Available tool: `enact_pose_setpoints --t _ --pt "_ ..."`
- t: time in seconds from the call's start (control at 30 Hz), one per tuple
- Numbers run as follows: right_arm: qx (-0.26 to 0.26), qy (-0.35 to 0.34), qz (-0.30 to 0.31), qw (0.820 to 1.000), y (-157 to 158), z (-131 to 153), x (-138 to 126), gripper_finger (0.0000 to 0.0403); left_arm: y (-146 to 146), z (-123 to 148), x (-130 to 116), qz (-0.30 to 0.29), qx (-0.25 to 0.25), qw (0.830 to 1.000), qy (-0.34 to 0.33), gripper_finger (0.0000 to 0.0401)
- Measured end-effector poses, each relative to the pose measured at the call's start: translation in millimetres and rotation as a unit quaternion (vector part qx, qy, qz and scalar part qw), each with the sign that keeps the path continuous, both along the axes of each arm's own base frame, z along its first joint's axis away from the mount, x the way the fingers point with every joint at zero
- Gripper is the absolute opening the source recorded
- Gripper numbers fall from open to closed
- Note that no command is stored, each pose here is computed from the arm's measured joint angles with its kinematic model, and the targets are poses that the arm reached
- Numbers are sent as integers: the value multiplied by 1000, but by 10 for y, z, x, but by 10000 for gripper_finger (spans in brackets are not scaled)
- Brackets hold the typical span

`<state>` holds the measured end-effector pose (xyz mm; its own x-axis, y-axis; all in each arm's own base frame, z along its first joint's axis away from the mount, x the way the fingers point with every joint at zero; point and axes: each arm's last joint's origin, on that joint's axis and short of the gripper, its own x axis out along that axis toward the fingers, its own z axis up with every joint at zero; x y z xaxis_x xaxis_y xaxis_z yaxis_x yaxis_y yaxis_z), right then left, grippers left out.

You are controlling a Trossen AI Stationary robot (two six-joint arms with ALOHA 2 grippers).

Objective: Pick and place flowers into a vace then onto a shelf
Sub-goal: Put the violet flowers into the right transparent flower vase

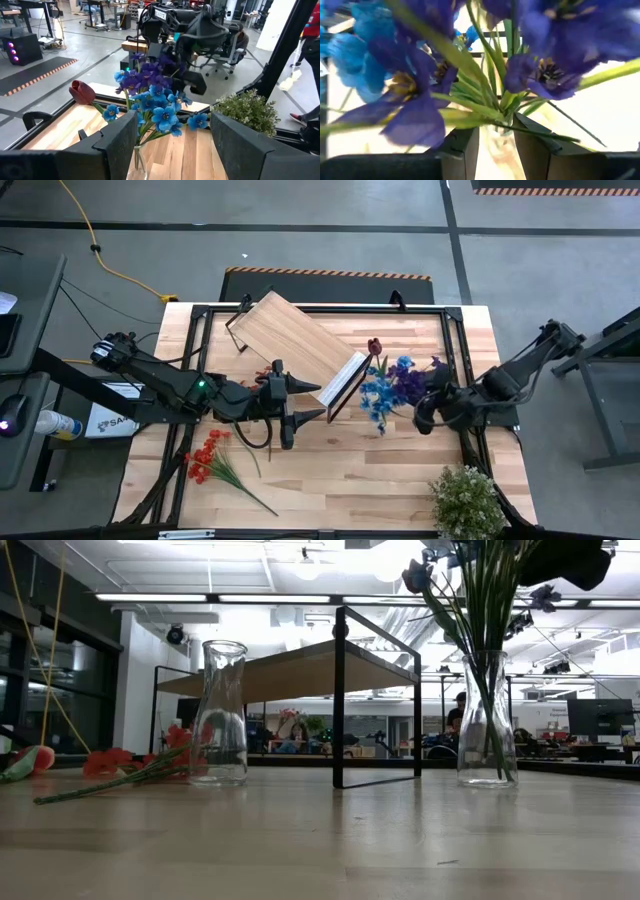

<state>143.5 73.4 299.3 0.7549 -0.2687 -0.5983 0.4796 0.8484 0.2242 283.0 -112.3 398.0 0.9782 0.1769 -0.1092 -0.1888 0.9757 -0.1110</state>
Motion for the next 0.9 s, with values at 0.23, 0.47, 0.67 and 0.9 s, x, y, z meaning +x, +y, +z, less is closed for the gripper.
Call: enact_pose_setpoints --t 0.23,0.47,0.67,0.9 --pt "49 -21 25 998 -78 109 -149 111 1 -13 -2 0 3 1000 7 285" --pt "111 -36 67 991 -141 198 -297 110 3 -48 -7 0 11 1000 23 285" --pt "169 -63 112 977 -168 291 -391 110 3 -50 -7 0 11 1000 25 285" --pt "221 -107 153 957 -181 408 -453 110 -2 -67 -9 -11 8 999 33 285"
